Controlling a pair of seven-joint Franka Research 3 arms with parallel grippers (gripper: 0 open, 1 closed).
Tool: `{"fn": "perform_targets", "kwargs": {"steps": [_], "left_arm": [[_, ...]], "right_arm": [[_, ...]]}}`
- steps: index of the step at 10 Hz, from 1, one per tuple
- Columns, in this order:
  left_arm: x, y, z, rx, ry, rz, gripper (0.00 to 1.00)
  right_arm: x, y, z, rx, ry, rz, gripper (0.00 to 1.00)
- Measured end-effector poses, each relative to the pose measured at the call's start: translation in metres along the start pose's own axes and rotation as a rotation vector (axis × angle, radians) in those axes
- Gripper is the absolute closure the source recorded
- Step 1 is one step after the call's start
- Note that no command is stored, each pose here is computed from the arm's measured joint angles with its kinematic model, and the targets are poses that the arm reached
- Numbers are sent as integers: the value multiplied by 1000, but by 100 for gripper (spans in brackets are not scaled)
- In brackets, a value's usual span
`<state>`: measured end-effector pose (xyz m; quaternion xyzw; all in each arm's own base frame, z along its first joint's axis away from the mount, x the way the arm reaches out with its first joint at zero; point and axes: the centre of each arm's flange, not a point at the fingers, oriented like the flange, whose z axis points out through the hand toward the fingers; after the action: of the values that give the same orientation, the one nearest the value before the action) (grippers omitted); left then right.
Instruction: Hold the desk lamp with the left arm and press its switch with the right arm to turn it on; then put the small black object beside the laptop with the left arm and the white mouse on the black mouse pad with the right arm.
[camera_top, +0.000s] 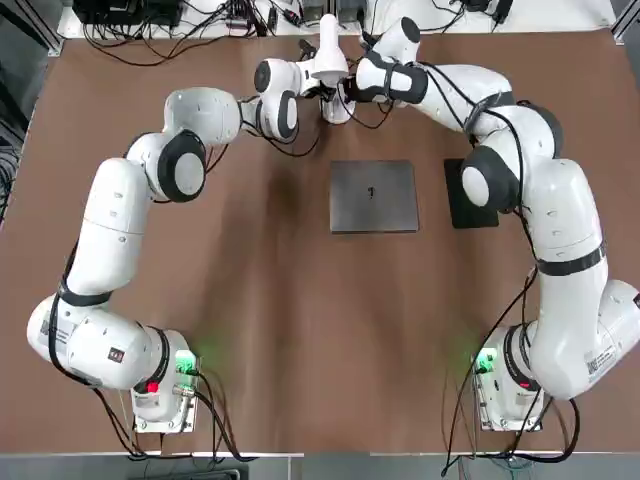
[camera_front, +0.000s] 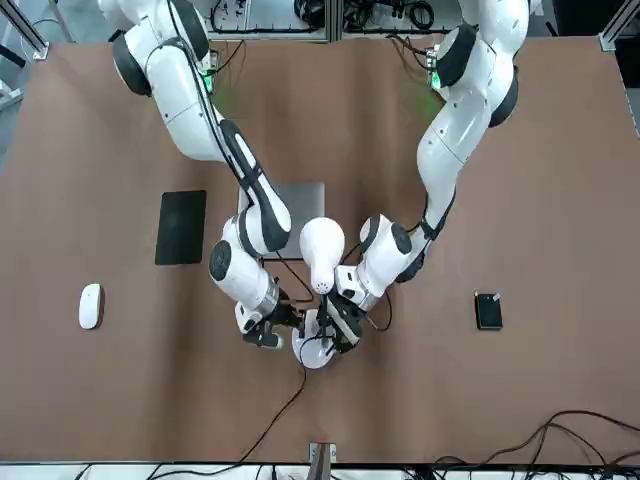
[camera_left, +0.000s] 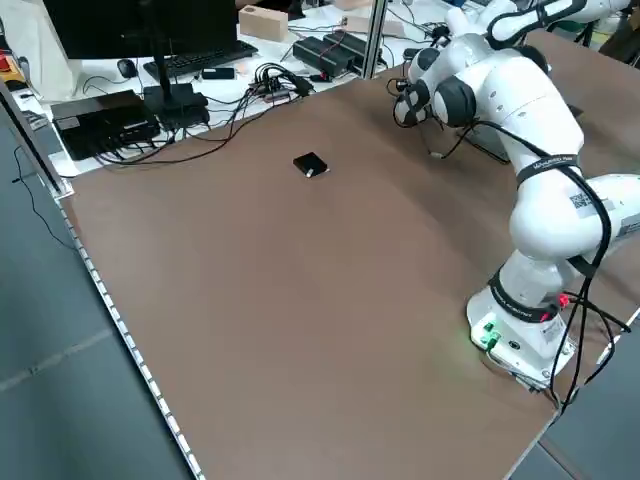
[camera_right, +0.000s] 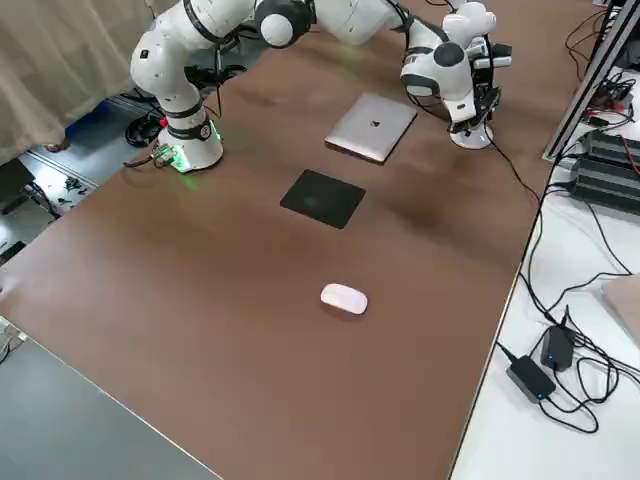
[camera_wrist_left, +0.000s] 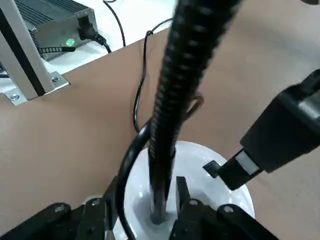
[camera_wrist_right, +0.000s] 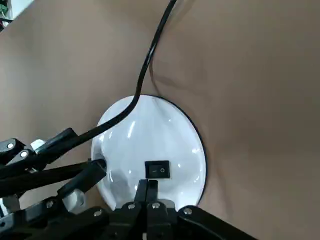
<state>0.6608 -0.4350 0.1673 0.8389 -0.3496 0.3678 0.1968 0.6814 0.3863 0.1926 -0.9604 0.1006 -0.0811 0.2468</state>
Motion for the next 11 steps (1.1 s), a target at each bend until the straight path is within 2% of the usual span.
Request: {"fn": "perform_targets", "kwargs": {"steps": [1,2,6,8,11], "left_arm": [[0,4,1,-4,0,3,59],[1,6,1,-6,0,5,67],[1,6,1,-5,1,6,70],[2,6,1,-5,2,6,75],[2,5,1,-5,2,6,75]], "right_arm": [[-1,-2,2,1,-1,-2,99],[-2,-3,3,2,-2,-4,99],[-3,-1,6,1,1,-1,99],[-3,-1,6,1,1,0,99],[-4,-1,6,2,5,-1,99]]}}
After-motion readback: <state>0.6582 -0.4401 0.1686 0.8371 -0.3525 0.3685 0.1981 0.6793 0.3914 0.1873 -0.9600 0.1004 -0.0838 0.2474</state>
